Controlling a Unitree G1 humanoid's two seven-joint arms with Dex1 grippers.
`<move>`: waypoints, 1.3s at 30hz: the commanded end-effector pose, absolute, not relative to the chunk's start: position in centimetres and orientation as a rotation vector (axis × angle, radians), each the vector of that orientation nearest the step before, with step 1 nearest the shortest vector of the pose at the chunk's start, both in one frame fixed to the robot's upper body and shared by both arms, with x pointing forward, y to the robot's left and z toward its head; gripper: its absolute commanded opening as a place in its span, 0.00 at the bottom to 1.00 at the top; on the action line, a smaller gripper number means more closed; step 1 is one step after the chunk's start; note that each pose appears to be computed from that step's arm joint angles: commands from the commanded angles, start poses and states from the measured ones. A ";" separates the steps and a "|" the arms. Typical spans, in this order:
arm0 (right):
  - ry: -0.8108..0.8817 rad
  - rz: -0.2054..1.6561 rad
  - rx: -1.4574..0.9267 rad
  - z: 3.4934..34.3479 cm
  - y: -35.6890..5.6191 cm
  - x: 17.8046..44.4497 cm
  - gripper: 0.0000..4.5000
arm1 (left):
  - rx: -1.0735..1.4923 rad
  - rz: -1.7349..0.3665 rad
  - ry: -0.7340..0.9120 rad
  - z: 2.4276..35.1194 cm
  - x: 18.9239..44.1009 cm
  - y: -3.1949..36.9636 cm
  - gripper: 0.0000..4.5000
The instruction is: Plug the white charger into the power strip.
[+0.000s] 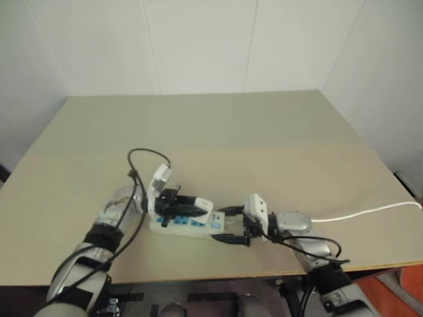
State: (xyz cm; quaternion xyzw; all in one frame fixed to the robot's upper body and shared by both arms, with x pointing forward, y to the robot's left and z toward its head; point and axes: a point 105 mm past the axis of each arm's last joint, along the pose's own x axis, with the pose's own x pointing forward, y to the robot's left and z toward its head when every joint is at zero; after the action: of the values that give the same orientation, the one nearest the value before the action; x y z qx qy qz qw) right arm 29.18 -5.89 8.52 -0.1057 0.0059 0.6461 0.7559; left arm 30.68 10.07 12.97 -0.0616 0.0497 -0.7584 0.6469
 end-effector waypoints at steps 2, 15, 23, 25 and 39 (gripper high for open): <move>-0.037 1.435 -0.240 9.5 -5.1 28.6 0.76 | -0.074 -1.742 0.087 13.5 31.0 9.9 0.22; -0.035 1.437 -0.245 9.4 -4.8 28.7 0.76 | -0.110 -1.730 0.121 12.9 31.1 10.1 0.22; -0.035 1.436 -0.247 9.4 -4.8 28.8 0.76 | -0.127 -1.736 0.140 12.9 30.6 10.5 0.22; -0.038 1.434 -0.245 9.5 -4.8 28.9 0.76 | -0.127 -1.732 0.151 12.7 30.6 10.6 0.22; -0.033 1.425 -0.246 9.5 -5.1 28.9 0.76 | -0.154 -1.738 0.131 12.3 30.5 9.9 0.22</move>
State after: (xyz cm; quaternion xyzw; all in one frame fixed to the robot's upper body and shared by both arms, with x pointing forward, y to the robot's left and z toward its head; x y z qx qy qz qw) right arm 29.01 -5.56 8.27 -0.1071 0.0095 0.6462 0.7556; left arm 30.64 9.88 11.99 -0.0691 0.0646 -0.7582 0.6451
